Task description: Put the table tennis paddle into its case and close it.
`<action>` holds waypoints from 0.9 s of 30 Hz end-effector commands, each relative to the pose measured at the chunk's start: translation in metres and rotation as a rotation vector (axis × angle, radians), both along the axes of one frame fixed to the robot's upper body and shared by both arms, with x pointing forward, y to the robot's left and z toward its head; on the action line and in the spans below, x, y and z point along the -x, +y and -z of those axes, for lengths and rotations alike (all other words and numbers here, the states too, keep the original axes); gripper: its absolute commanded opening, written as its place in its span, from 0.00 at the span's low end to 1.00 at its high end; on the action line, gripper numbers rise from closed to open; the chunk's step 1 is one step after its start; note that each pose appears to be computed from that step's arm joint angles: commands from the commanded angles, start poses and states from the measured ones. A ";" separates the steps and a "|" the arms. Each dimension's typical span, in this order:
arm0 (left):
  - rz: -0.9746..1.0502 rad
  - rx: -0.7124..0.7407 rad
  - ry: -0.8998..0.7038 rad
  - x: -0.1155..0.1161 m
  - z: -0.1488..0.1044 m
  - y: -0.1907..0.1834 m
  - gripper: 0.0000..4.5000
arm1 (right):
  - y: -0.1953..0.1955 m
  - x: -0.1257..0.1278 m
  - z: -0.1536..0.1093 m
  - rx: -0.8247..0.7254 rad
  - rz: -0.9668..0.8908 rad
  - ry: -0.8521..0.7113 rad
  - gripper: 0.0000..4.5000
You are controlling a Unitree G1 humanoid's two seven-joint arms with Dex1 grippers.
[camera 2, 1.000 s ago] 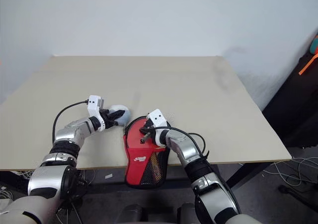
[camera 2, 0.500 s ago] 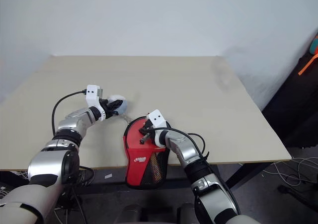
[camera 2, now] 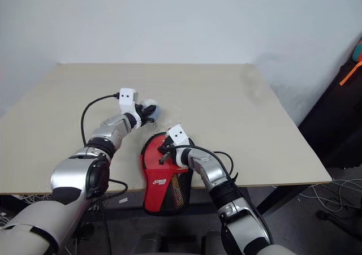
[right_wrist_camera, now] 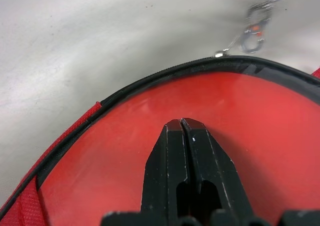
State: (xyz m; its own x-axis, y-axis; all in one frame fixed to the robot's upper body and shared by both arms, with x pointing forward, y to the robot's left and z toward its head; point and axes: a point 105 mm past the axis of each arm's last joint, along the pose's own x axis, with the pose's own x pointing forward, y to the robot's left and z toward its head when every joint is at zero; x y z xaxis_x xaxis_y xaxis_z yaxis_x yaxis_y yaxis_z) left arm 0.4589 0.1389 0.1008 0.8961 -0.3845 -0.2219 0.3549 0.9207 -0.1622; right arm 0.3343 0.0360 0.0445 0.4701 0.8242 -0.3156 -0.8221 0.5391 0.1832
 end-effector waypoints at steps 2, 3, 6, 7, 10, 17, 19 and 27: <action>0.014 -0.019 -0.137 -0.012 -0.040 -0.016 0.13 | 0.005 0.014 0.024 0.043 -0.031 0.091 0.00; 0.015 -0.020 -0.137 -0.012 -0.040 -0.018 0.13 | 0.005 0.014 0.024 0.043 -0.031 0.091 0.00; 0.020 -0.032 -0.140 -0.012 -0.038 -0.025 0.13 | 0.004 0.015 0.024 0.044 -0.030 0.091 0.00; 0.023 -0.038 -0.141 -0.011 -0.038 -0.028 0.13 | 0.004 0.015 0.024 0.044 -0.031 0.092 0.00; 0.042 -0.076 -0.165 -0.011 -0.037 -0.037 0.13 | 0.004 0.016 0.025 0.044 -0.032 0.093 0.00; 0.335 -0.132 -0.218 0.008 -0.031 -0.077 0.13 | 0.004 0.016 0.025 0.044 -0.032 0.095 0.00; 0.461 -0.141 -0.228 0.019 -0.026 -0.088 0.13 | 0.004 0.017 0.025 0.044 -0.031 0.096 0.00; 0.884 -0.176 -0.267 0.067 -0.002 -0.100 0.13 | 0.005 0.017 0.026 0.046 -0.036 0.099 0.00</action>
